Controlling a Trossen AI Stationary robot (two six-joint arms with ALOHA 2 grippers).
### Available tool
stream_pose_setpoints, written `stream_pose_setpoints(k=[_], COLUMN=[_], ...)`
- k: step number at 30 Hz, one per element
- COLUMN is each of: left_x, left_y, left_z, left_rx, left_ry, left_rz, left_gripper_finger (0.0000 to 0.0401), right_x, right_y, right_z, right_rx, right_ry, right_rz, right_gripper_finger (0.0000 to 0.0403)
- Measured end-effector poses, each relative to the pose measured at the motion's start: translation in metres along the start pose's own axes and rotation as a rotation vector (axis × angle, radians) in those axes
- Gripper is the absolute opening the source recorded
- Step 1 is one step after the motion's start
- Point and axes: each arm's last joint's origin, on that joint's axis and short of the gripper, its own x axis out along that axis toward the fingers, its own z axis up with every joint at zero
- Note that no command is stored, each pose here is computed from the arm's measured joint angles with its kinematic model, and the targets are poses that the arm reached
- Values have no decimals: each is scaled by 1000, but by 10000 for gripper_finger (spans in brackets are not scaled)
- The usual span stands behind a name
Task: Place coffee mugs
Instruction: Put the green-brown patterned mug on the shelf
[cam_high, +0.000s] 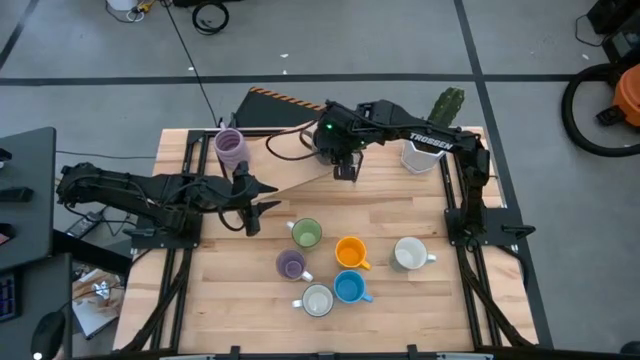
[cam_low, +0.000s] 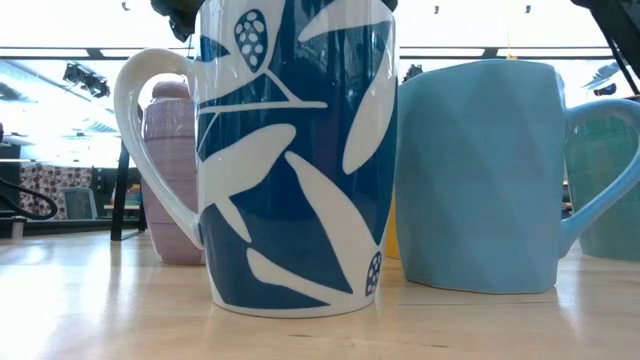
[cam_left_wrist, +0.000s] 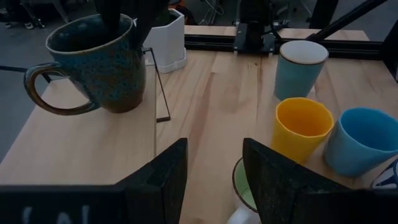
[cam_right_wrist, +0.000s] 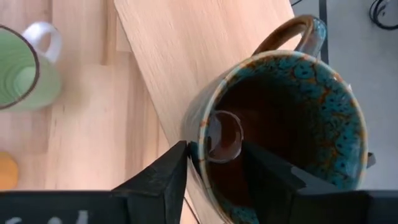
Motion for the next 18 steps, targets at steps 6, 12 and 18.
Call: stream_pose_setpoints(k=[6, 12, 18], left_x=[0, 1, 13], left_y=[0, 0, 10], left_z=[0, 1, 7], left_rx=[0, -5, -31], left_ry=[1, -8, -48], left_rz=[0, 3, 63], left_gripper_finger=[160, 160, 160], right_x=[1, 1, -9], right_y=[-7, -9, -4], right_z=[7, 11, 12], right_rx=[129, 169, 141], right_ry=[-93, -143, -162], right_rz=[-2, 2, 6], right_gripper_finger=[132, 133, 137])
